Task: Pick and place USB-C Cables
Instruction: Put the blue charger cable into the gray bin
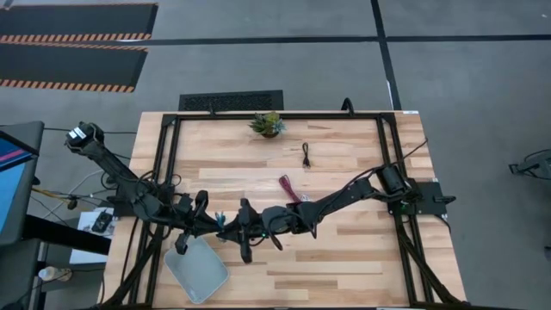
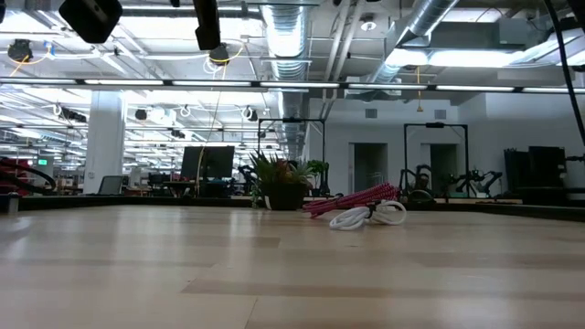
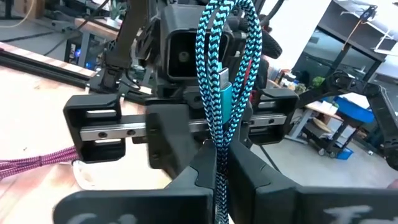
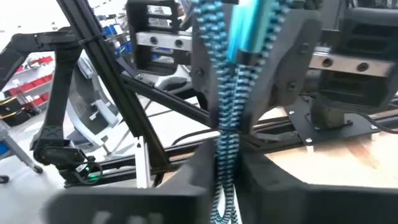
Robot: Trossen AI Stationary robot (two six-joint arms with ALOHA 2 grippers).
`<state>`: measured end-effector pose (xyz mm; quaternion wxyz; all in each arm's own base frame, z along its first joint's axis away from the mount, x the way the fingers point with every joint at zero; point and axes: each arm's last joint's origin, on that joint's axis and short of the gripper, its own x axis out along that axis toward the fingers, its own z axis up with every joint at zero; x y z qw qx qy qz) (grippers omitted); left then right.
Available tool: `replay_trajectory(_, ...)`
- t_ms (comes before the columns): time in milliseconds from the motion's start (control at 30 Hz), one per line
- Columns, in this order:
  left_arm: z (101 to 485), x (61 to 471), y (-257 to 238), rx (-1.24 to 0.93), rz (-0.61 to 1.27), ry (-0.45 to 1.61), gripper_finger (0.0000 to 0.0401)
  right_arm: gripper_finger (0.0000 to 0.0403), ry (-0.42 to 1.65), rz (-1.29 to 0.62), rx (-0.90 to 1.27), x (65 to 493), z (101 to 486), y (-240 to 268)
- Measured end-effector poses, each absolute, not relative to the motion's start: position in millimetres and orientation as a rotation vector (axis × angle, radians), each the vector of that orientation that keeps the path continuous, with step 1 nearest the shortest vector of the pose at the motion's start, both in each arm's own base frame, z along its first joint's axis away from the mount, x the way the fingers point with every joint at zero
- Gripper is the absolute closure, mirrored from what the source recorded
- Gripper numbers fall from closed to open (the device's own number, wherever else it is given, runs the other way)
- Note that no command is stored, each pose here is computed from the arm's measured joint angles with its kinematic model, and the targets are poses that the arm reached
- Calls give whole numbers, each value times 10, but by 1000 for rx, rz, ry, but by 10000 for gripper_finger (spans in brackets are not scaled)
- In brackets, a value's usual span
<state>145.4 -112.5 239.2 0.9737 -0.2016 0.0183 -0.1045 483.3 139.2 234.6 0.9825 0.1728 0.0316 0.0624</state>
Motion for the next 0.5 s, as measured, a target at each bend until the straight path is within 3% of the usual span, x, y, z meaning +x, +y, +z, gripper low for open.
replay_trajectory(67, 2392, 1454, -1124, -412, -210, 38, 398, 381, 63, 126, 345, 4833, 2348, 1392)
replay_trajectory(233, 2368, 1454, -1117, -405, -184, 55, 370, 385, 70, 117, 347, 4831, 2340, 1397)
replay_trajectory(500, 2372, 1454, -1116, -378, -178, 64, 268, 387, 58, 109, 332, 4785, 2427, 1450)
